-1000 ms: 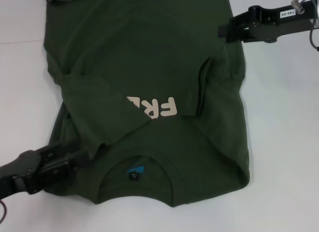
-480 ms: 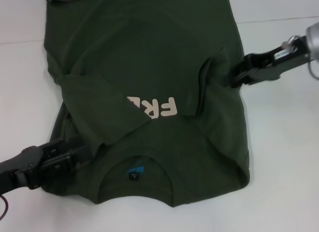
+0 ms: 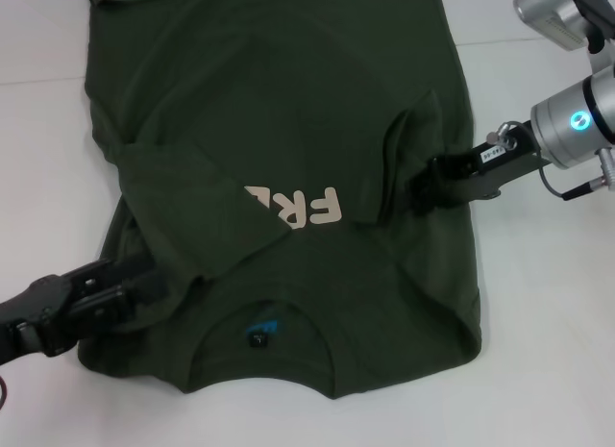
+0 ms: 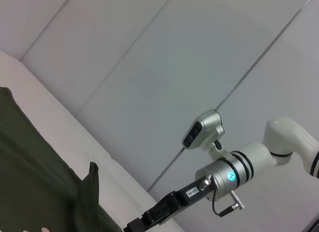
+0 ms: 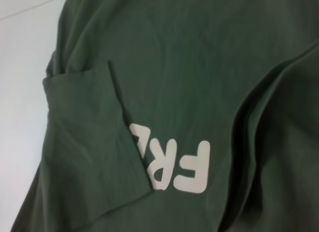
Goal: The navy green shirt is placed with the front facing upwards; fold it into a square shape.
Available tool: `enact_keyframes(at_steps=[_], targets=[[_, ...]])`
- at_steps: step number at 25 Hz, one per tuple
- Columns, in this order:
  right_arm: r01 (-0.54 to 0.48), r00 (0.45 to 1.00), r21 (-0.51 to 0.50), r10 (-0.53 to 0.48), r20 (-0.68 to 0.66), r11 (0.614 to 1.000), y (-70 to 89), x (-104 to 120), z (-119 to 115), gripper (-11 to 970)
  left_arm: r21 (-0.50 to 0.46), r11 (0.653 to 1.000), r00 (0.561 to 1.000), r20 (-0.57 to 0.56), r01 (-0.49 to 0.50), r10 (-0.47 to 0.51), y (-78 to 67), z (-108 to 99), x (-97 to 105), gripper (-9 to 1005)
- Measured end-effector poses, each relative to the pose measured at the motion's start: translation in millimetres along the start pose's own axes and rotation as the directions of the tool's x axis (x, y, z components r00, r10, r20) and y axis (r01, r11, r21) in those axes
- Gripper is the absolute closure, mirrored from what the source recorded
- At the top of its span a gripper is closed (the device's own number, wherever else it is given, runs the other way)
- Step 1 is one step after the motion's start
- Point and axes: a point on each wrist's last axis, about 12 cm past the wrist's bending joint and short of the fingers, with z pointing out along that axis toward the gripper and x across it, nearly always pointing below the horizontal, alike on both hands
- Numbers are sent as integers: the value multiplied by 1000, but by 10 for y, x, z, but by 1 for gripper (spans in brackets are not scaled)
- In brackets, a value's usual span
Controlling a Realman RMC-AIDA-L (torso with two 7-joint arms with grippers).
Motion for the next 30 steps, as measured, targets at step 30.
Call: enact_keyframes(at_steps=[30], targets=[[19,961,-14,-14,275,1000,240,-139,555,623,-44,999,1000,30,-5,6,24,-75,11,247]])
